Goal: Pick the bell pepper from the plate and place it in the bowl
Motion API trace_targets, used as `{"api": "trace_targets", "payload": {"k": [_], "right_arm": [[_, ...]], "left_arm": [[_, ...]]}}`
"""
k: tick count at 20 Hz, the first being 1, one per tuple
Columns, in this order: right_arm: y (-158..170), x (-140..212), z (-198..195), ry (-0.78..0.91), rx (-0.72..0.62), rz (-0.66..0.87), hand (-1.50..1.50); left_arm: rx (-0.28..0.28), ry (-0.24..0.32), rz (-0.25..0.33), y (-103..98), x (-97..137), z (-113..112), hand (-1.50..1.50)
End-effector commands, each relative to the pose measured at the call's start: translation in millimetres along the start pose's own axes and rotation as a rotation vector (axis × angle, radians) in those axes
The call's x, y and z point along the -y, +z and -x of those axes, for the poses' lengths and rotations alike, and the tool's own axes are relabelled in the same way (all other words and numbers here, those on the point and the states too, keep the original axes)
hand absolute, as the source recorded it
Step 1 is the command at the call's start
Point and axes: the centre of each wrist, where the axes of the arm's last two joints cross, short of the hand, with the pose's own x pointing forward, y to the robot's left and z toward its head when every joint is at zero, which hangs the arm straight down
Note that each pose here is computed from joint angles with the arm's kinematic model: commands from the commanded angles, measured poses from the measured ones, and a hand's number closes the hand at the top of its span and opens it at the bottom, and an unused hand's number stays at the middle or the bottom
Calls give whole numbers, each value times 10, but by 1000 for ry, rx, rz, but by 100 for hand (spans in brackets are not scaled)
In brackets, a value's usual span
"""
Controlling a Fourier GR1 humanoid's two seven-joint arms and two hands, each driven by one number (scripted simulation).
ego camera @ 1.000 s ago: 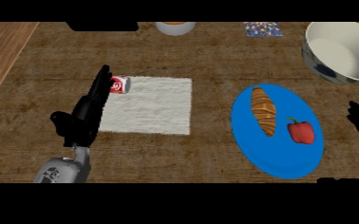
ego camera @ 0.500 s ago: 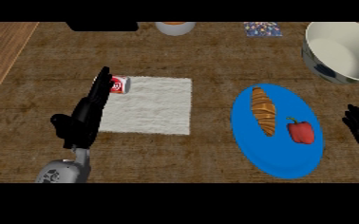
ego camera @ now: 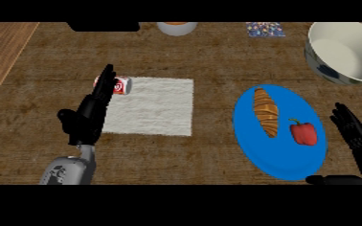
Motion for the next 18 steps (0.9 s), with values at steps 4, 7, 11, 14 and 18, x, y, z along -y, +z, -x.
{"api": "trace_targets", "payload": {"k": [4,7,11,14,18], "right_arm": [[9,-136,274,2,-2,-2,-150],[-6,-169,534,49,-17,25,-150],[-52,-134,465,169,-101,46,-150],[-233,-157,452,186,-104,48,-150],[-281,-375,530,177,-101,-8,-150]], "left_arm": [[13,11,7,38,-61,47,0],[-8,-8,-2,72,-83,-33,0],[-13,0,1,51,-6,21,0],[9,5,-2,-3,-16,-71,0],[5,-12,-3,-62,-7,-47,0]]}}
